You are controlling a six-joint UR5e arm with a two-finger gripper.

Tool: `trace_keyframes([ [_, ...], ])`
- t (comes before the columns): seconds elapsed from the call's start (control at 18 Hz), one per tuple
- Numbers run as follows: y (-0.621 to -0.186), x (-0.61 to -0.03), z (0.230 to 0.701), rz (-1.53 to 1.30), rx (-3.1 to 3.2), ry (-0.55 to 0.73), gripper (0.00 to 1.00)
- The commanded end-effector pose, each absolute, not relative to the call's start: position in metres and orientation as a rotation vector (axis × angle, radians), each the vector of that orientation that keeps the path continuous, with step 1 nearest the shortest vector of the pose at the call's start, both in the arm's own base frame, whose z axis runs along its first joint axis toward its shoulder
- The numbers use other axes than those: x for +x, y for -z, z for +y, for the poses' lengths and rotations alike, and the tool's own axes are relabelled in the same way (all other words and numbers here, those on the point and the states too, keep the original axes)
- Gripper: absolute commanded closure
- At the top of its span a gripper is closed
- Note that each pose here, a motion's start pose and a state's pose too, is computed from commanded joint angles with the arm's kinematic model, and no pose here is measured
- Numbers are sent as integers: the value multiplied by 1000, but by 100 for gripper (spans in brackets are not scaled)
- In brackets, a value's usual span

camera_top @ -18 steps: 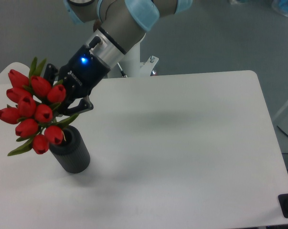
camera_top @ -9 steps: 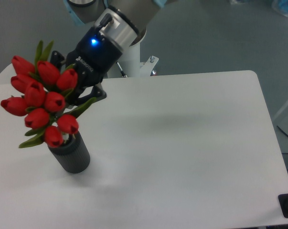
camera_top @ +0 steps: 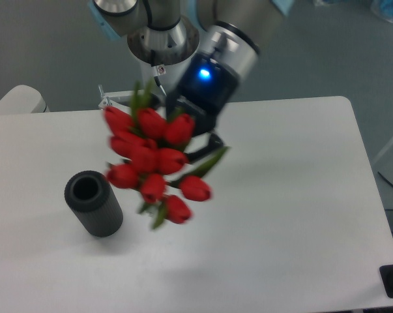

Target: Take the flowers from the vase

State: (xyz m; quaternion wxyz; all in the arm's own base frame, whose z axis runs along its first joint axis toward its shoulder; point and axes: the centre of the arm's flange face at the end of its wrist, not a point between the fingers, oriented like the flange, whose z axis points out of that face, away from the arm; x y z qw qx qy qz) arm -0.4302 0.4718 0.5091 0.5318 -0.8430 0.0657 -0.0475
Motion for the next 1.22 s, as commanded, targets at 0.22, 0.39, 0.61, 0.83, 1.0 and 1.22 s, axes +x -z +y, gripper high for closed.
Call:
trace_keyframes([
  [0.22, -491, -449, 470, 169, -2018, 101, 69],
  [0.39, -481, -462, 469, 169, -2026, 91, 69],
  [0.61, -478, -473, 460, 146, -2026, 86, 69],
  [0.83, -479, -472, 458, 142, -2031, 79, 69],
  [1.0, -482, -470, 453, 138, -2032, 72, 69],
  [1.22, -483, -467, 450, 128, -2035, 72, 69],
])
